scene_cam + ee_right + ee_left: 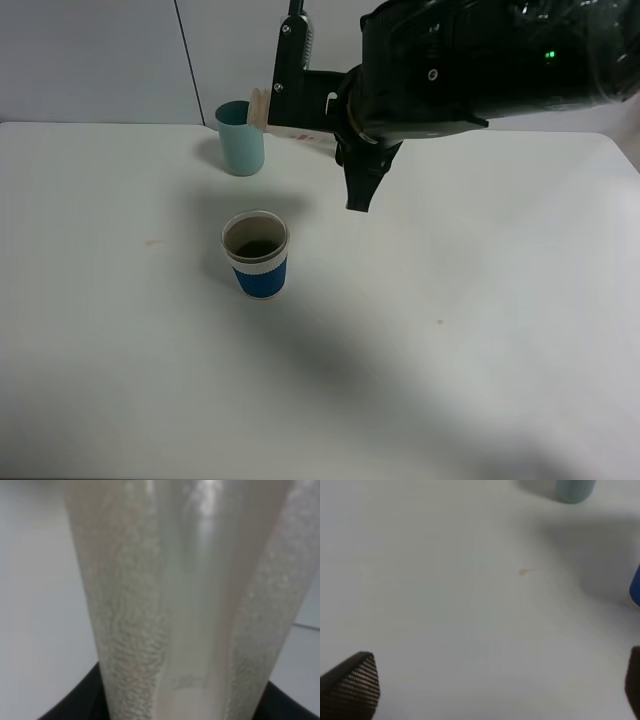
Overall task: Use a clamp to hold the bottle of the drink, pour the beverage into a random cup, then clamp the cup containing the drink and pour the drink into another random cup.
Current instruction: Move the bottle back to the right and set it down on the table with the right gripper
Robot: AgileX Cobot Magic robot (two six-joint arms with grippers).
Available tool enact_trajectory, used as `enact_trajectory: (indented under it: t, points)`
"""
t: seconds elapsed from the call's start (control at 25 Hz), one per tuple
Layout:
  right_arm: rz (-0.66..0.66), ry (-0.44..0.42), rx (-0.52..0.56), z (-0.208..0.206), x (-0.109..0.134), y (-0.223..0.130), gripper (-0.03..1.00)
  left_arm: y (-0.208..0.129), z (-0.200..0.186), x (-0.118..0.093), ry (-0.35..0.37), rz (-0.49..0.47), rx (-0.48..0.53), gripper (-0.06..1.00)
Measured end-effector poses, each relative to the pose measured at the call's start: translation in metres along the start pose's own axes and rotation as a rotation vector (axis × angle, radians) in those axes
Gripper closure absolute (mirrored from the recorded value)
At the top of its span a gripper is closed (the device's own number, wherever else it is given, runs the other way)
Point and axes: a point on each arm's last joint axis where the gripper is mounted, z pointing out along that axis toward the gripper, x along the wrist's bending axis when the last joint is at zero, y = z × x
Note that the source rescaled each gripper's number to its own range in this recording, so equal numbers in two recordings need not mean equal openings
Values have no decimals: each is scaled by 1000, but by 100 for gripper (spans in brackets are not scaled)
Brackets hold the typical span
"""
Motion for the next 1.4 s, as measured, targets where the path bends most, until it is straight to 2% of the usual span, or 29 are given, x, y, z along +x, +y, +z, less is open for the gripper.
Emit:
enact_trajectory:
  t: [0.2, 0.64, 0.88, 1.16, 1.4]
  points:
    - [194, 86, -38, 8, -1, -5, 95, 0, 0, 0, 0, 0, 0, -6]
    - [360, 143, -73, 18, -8, -14, 95, 0, 0, 0, 0, 0, 0, -6]
    - [464, 184, -146, 22, -10, -15, 95, 0, 0, 0, 0, 0, 0, -6]
    - [641, 275, -255, 33, 10, -39, 95, 0, 0, 0, 0, 0, 0, -6]
    - [694, 294, -225, 40, 24, -70, 95, 0, 0, 0, 0, 0, 0, -6]
